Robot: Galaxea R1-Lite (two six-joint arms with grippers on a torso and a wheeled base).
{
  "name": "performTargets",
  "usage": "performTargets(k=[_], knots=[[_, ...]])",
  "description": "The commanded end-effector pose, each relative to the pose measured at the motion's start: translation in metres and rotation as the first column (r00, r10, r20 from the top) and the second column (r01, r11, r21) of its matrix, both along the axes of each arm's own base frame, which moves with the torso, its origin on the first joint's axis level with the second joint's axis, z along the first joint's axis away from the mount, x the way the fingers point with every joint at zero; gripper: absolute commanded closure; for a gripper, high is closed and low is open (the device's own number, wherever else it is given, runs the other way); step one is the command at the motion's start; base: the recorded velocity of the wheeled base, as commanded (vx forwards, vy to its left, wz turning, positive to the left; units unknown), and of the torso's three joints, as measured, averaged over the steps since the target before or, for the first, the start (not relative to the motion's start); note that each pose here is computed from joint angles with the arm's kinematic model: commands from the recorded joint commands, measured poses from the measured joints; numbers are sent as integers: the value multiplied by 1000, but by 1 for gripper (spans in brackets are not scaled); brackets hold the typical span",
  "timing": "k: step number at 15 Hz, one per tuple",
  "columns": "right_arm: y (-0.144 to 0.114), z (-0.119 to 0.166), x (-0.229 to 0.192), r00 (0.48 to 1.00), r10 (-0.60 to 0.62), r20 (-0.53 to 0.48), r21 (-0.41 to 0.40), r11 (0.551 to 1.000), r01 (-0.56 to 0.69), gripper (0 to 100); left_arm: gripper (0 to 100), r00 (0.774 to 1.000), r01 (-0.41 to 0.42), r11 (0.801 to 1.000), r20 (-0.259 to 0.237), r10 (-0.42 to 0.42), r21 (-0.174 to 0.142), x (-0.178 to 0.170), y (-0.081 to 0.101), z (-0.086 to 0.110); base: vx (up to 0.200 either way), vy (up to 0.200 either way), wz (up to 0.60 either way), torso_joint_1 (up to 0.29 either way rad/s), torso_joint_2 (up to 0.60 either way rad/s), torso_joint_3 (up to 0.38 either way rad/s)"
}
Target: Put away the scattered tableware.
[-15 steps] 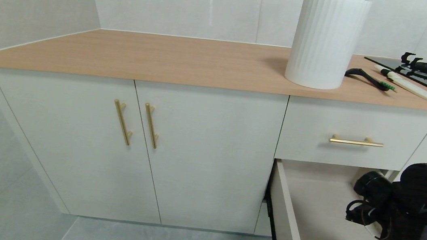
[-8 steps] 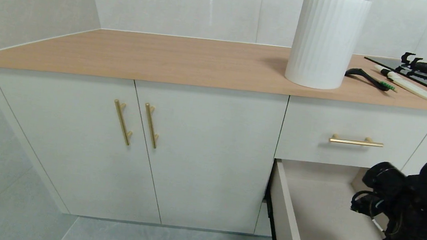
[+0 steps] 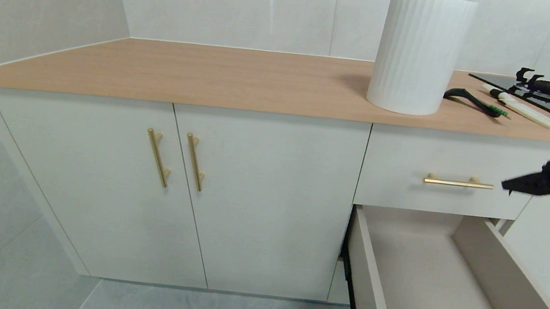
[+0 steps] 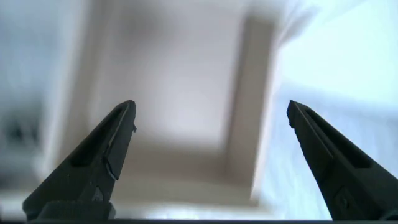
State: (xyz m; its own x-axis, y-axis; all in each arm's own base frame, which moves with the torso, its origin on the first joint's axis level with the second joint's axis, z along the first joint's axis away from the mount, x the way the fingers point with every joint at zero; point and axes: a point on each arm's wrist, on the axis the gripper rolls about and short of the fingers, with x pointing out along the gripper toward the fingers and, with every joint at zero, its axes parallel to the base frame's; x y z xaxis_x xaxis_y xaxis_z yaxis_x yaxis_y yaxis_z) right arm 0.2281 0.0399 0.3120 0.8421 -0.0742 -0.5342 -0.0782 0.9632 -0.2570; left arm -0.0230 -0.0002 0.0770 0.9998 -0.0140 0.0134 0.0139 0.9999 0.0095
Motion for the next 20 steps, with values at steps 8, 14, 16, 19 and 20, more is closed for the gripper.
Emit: performTargets(k=[8, 14, 16, 19, 20], knots=[[-28, 29, 102, 937, -220, 270, 179, 968, 176, 0, 0, 1000, 0, 1000, -1, 0, 0, 0, 0, 0, 0, 0, 0, 0, 0, 0], [-35, 27, 117, 932, -240, 271, 269, 949, 166, 0, 0, 1000, 0, 1000, -1, 0, 0, 0, 0, 0, 0, 0, 0, 0, 0, 0], [-35, 26, 123, 925, -238, 297, 273, 949, 157, 0, 0, 1000, 0, 1000, -1, 0, 0, 0, 0, 0, 0, 0, 0, 0, 0, 0], [-35, 17, 132, 930, -239, 279, 268, 950, 164, 0, 0, 1000, 0, 1000, -1, 0, 0, 0, 0, 0, 0, 0, 0, 0, 0, 0], [-35, 14, 136, 932, -240, 272, 266, 949, 167, 0, 0, 1000, 0, 1000, -1, 0, 0, 0, 0, 0, 0, 0, 0, 0, 0, 0]])
